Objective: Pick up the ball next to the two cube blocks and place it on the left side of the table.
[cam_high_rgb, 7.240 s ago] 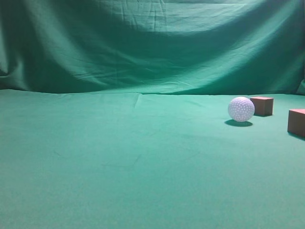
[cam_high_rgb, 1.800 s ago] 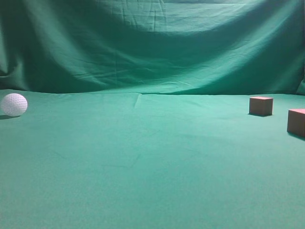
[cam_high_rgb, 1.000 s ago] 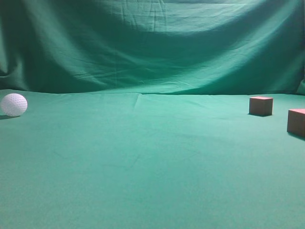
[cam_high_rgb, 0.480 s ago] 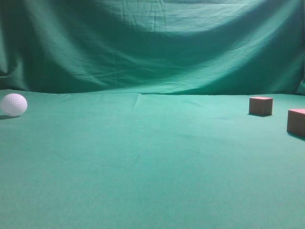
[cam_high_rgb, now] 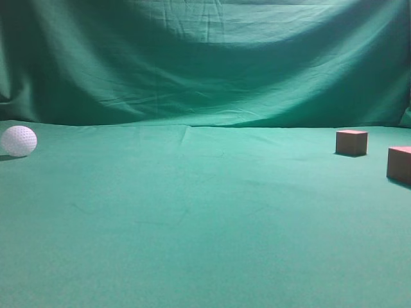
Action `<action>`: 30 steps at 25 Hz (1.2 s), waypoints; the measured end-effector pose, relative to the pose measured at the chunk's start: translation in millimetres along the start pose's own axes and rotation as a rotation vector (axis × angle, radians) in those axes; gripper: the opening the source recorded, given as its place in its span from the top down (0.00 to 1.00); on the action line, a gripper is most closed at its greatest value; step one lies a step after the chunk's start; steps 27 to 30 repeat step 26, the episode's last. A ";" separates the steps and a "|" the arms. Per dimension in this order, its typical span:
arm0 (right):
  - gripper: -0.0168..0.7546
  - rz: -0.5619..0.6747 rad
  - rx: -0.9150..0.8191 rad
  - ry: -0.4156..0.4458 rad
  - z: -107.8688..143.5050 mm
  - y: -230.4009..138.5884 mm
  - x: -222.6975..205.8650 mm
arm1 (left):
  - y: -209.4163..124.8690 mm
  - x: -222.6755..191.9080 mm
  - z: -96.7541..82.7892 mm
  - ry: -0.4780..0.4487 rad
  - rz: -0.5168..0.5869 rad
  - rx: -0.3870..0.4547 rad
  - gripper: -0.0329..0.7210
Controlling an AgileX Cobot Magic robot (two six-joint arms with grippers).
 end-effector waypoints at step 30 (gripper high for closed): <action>0.98 -0.006 0.004 0.002 0.3 1.0 0.0 | 0.0 0.0 0.0 0.000 0.000 0.000 0.96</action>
Point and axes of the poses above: a point on each arm's last joint axis where the gripper is mounted, x pointing back along that axis away from the gripper, z along the wrist's bending axis when the last joint is at zero, y = z × x, the point moved 6 cm from there along -x, pointing out along that axis toward the gripper, and after that the axes turned 13 degrees about -x, right-handed, at the moved point
